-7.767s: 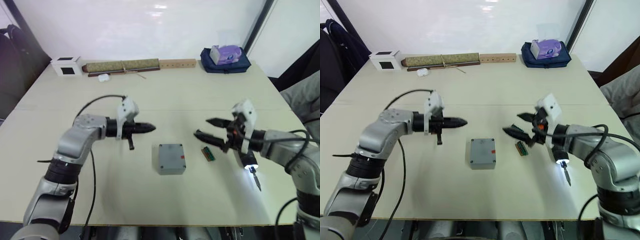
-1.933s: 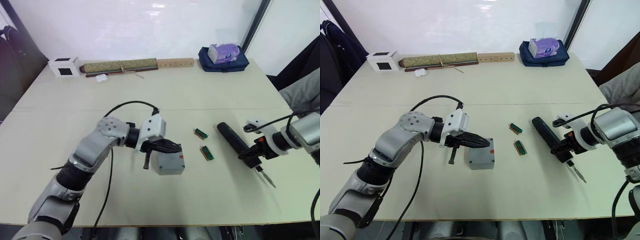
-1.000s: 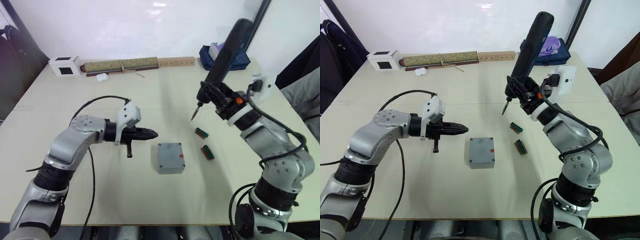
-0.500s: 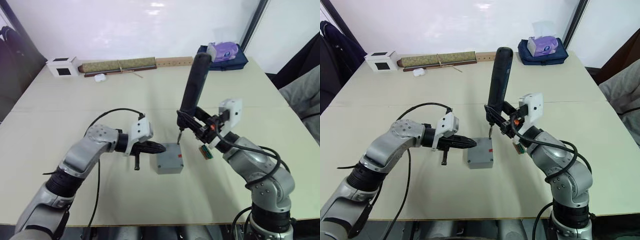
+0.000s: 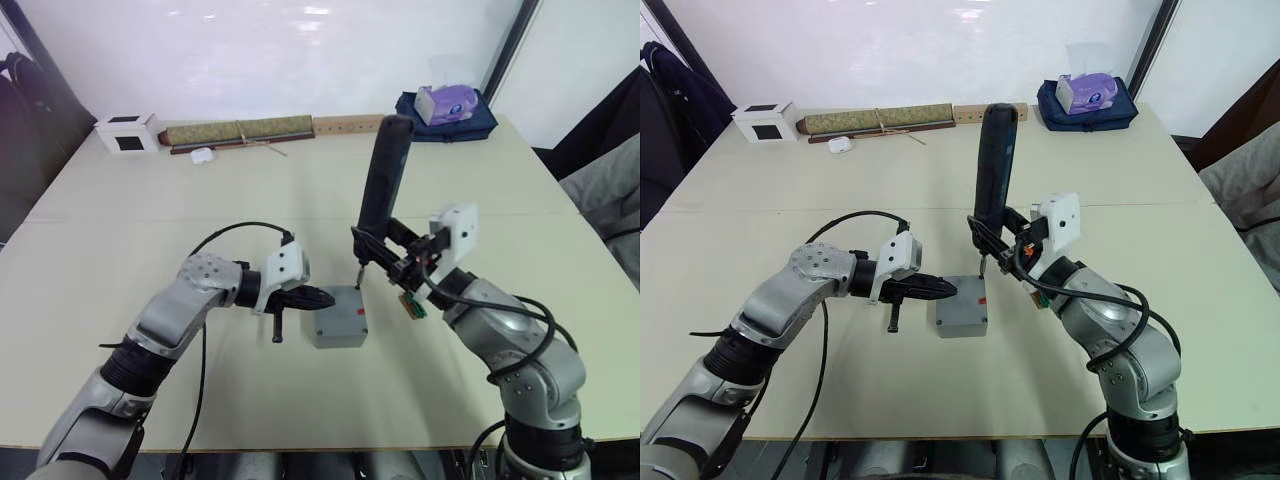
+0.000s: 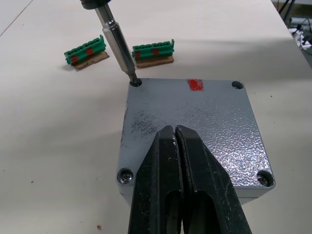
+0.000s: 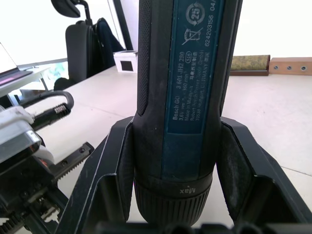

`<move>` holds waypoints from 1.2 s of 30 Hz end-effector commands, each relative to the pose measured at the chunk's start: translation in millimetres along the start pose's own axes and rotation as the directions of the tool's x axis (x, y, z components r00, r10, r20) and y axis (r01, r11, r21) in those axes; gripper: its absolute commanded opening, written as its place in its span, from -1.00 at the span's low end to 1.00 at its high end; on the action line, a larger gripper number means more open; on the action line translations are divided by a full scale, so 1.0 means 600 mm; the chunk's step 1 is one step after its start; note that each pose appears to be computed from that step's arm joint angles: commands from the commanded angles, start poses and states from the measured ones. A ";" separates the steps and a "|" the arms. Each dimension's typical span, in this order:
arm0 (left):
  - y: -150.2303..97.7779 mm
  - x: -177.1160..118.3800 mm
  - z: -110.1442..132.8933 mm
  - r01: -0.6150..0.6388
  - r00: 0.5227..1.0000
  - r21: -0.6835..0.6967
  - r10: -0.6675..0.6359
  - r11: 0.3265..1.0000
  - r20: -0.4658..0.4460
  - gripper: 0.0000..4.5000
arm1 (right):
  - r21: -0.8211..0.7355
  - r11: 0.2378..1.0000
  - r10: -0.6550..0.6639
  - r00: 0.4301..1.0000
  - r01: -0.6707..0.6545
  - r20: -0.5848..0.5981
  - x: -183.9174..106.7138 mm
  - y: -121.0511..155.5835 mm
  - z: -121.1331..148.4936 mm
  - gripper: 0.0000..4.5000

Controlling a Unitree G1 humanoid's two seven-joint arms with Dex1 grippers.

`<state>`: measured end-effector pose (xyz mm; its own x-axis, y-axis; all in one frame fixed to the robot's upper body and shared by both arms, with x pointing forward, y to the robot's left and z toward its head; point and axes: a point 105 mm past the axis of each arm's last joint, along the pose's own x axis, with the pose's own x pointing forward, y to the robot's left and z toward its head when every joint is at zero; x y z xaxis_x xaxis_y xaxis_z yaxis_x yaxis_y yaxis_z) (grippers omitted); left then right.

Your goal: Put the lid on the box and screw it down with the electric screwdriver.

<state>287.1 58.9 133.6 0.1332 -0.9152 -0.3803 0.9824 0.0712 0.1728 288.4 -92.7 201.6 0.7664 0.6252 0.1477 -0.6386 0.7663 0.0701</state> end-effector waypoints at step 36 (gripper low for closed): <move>-0.018 0.006 -0.023 0.032 0.997 -0.011 -0.033 0.999 -0.065 -1.00 | -0.055 0.998 -0.026 0.969 0.013 -0.248 -0.042 -0.012 -0.132 -0.21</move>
<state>280.9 60.4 122.7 0.1121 -0.8956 -0.4304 0.9866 0.0485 0.1561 275.9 -92.6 172.4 0.7512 0.6512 0.1075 -0.6481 0.7586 -0.0666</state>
